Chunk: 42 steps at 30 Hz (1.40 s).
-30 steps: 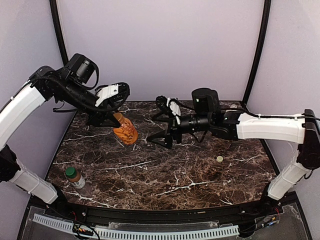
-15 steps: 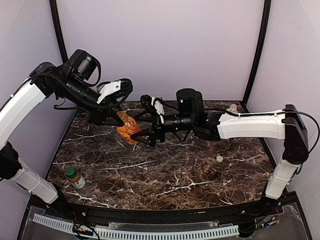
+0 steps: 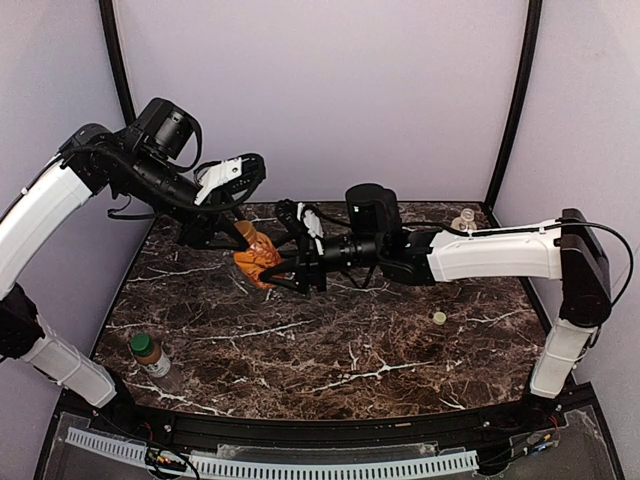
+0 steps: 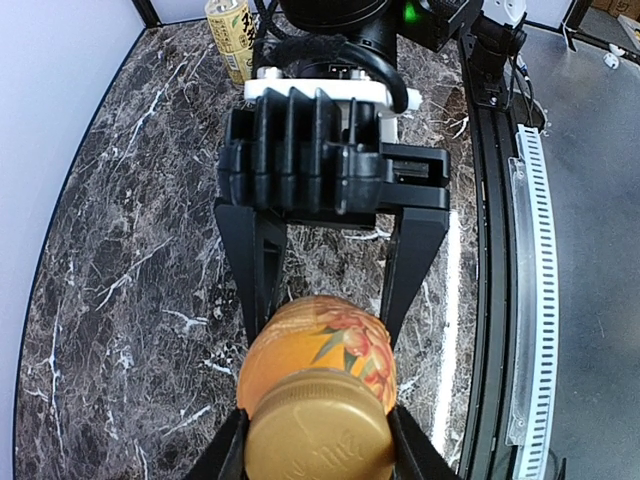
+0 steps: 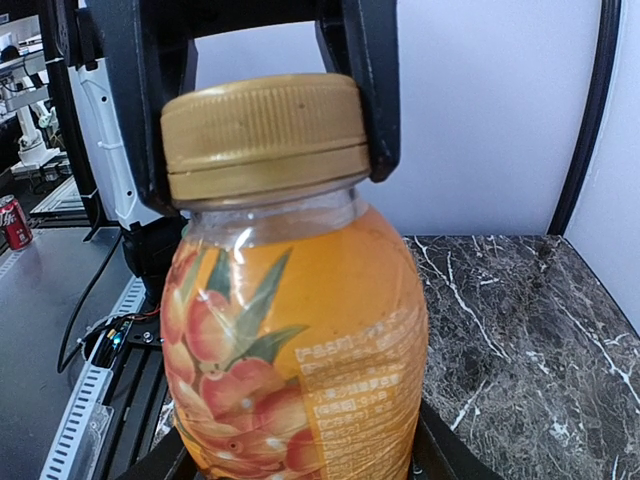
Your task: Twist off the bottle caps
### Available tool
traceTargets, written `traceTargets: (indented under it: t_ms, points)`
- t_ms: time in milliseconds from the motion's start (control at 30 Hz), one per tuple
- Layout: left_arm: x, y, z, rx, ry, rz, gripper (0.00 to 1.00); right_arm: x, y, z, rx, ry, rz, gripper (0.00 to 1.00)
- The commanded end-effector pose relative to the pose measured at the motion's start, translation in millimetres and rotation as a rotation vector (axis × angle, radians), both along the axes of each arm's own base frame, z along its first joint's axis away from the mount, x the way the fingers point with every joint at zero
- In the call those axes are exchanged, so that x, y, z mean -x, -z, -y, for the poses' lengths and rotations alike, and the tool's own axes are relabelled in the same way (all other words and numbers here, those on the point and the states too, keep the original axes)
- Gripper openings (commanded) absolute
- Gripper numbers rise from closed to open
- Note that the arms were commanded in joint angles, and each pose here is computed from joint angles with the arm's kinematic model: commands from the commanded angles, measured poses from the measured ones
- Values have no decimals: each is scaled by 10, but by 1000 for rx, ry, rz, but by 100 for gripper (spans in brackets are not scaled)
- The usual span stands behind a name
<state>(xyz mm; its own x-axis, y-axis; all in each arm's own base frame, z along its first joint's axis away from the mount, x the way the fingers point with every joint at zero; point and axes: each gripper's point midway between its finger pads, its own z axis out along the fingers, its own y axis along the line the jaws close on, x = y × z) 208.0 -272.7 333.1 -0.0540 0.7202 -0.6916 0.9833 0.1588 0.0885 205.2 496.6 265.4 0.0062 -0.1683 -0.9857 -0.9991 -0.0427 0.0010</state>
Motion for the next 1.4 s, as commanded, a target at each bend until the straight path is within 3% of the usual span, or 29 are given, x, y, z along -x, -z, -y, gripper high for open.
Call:
traceTargets:
  t_ms: [0,33,100,167,267,300,333,367,400,433,467,500,567,667,867,1000,1067,1233,1367]
  points:
    - [-19,-163,26,46,-15,25,15,54,-186,-1,-53,-9,-1,44]
    - [-47,-188,28,51,-28,37,51,60,-230,8,-65,-8,-4,44]
    - [-135,-271,-3,54,-76,78,91,56,-314,38,-93,-2,-16,44]
    - [-225,-475,-73,72,-128,162,98,34,-455,81,-136,20,-35,44]
    - [-256,-910,-227,154,-171,361,99,-98,-729,162,-219,121,-67,43]
    - [-275,-872,-231,170,-188,370,99,-143,-831,191,-258,159,-84,43]
    - [-239,-1182,-292,277,-218,462,99,-187,-919,225,-302,197,-99,42]
    - [-269,-1033,-269,303,-252,421,94,-206,-1031,265,-360,221,-107,42]
    - [-188,-1329,-316,435,-267,482,89,-223,-1120,302,-420,246,-108,41]
    - [-162,-1138,-249,474,-270,402,81,-212,-1210,331,-475,254,-104,41]
    - [-72,-1273,-246,552,-248,413,79,-199,-1290,348,-523,258,-97,41]
    - [31,-1205,-161,581,-196,338,77,-171,-1376,348,-560,251,-87,41]
    - [72,-1139,-54,604,-172,234,82,-66,-1522,313,-613,205,-55,41]
    - [102,-1183,22,647,-142,194,88,126,-1619,222,-627,106,-2,42]
    - [346,-1141,128,673,-25,59,85,542,-1606,185,-610,-140,59,42]
    - [532,-1015,167,660,60,-38,81,617,-1571,159,-579,-194,60,40]
    - [529,-998,177,663,60,-48,78,617,-1557,133,-563,-201,58,39]
    - [537,-1024,215,680,82,-62,59,617,-1538,81,-551,-214,47,39]
    - [528,-1007,229,683,84,-63,63,588,-1551,33,-544,-208,41,37]
